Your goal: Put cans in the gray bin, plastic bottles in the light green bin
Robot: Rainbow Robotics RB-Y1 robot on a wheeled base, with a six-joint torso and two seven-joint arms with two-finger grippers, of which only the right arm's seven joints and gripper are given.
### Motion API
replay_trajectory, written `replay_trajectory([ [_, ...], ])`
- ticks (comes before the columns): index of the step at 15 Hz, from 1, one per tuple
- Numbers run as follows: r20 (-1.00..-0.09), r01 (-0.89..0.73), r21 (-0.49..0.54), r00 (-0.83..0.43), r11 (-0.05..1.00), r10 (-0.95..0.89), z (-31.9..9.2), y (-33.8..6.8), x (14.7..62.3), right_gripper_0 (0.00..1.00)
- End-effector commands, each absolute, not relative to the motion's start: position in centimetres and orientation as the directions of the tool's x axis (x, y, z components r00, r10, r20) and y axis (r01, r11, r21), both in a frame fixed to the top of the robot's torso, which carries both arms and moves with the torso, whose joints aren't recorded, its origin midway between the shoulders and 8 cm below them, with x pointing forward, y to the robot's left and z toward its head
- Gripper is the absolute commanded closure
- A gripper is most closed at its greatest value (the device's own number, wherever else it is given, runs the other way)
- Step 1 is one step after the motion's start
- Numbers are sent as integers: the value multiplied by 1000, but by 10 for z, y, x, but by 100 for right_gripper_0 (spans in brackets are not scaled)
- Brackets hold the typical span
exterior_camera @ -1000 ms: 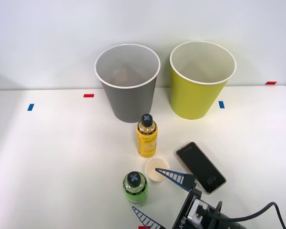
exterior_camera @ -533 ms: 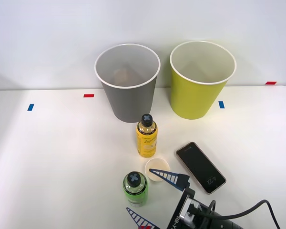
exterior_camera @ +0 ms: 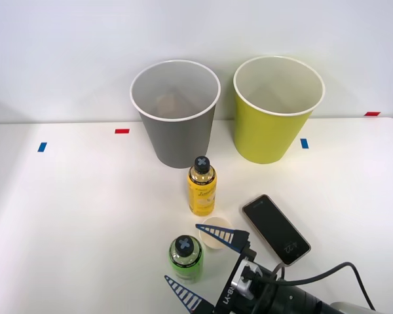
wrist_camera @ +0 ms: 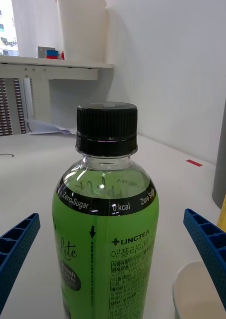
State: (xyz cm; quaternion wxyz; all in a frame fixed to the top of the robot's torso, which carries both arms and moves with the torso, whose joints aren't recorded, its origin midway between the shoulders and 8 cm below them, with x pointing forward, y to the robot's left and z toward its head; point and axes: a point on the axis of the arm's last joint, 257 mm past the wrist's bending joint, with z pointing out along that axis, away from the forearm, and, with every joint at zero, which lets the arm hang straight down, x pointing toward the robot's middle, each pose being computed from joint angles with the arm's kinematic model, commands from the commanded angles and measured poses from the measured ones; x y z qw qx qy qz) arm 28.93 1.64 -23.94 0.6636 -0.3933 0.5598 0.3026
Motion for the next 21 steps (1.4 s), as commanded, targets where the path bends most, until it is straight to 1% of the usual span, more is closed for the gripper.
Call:
replay_trajectory([
  [1, -982, -847, -183, 183, 499, -50, -242, 22, 291, 0],
  [3, -982, -847, -180, 181, 500, -47, -241, 24, 292, 0],
  [4, -983, -847, -178, 181, 500, -44, -240, 25, 291, 40],
  [5, -983, -847, -175, 178, 501, -41, -240, 25, 292, 95],
  [6, -983, -847, -173, 177, 503, -40, -239, 25, 292, 100],
  [11, -987, -850, -144, 157, 507, -18, -237, 29, 292, 100],
  [14, -988, -854, -118, 153, 507, 28, -224, 41, 289, 100],
  [18, -974, -857, -102, 189, 505, 125, -175, 55, 288, 100],
  [21, -963, -848, -140, 237, 511, 129, -126, 57, 302, 100],
])
